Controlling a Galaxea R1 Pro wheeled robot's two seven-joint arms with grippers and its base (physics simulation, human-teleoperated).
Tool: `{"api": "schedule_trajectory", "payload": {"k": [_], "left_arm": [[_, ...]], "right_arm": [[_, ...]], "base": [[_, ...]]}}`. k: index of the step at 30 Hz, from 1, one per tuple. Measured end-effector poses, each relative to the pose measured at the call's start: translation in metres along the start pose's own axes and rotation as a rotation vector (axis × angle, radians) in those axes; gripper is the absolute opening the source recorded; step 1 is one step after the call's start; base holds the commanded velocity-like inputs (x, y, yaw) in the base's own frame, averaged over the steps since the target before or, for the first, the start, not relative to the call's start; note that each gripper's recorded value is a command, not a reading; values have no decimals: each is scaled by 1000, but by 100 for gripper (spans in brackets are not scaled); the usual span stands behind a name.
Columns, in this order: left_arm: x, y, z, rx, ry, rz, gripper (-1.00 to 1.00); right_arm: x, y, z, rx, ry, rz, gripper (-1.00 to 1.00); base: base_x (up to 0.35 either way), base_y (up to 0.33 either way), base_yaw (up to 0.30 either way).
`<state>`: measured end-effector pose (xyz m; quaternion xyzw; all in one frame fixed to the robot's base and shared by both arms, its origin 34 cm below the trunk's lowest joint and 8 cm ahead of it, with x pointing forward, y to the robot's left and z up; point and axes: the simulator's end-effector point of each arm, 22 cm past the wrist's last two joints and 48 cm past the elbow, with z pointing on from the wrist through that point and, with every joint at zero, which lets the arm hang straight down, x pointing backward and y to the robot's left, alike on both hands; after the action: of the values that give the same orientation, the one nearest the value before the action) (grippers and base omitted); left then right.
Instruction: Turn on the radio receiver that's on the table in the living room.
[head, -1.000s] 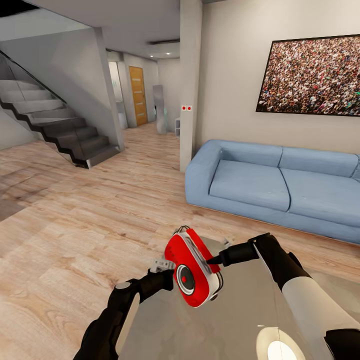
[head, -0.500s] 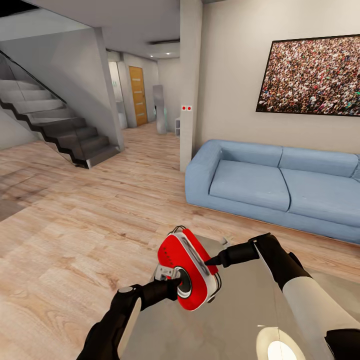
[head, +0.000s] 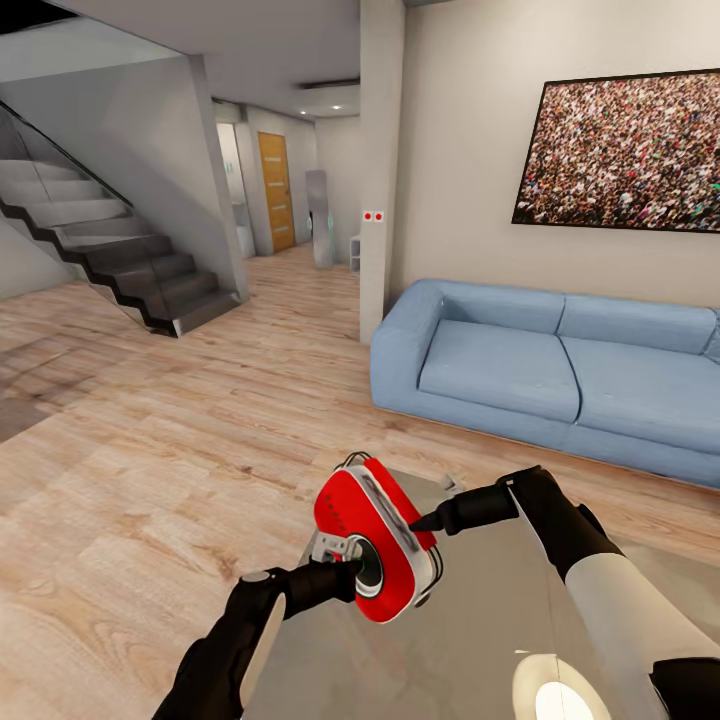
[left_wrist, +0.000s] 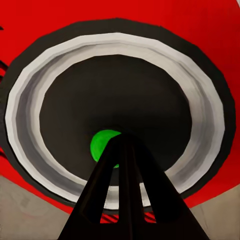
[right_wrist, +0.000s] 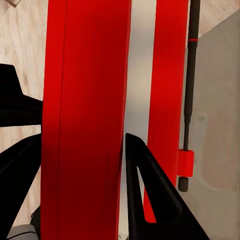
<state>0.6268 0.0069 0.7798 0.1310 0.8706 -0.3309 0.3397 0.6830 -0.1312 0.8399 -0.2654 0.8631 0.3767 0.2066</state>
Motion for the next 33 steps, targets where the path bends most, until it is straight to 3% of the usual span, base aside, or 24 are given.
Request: {"api": "schedule_trajectory", "payload": {"k": [9, 13, 16, 18, 21, 23, 24, 29, 30, 33], "left_arm": [[-7, 1, -1, -3, -25, 13, -100], [-10, 3, -1, -14, -33, 12, -100], [-9, 32, -4, -136, -33, 4, -100], [-8, 48, -7, -202, -32, -5, -100], [-7, 60, -11, -243, -33, -23, -100], [-3, 96, -29, -310, -34, -44, -100], [0, 113, -37, -341, -35, -66, -100], [44, 201, -86, -521, -36, -281, -100], [59, 228, -106, -593, -41, -349, -100], [90, 273, -148, -729, -48, -472, -100]], "right_arm": [[1, 0, 0, 0, 7, -2, -100], [2, -25, -1, 117, 11, -6, -100], [3, -57, -7, 260, 18, -15, -100], [2, -61, -9, 284, 8, 6, -100], [2, -67, -10, 310, 12, 6, -100], [3, -71, -12, 329, 13, 6, -100], [3, -73, -13, 341, 14, 5, -100], [2, -81, -16, 381, 15, 9, -100], [2, -82, -16, 384, 15, 9, -100], [2, -83, -17, 392, 15, 11, -100]], "base": [[0, 0, 0], [0, 0, 0], [0, 0, 0], [0, 0, 0], [0, 0, 0], [0, 0, 0], [0, 0, 0], [0, 0, 0], [0, 0, 0], [0, 0, 0]]}}
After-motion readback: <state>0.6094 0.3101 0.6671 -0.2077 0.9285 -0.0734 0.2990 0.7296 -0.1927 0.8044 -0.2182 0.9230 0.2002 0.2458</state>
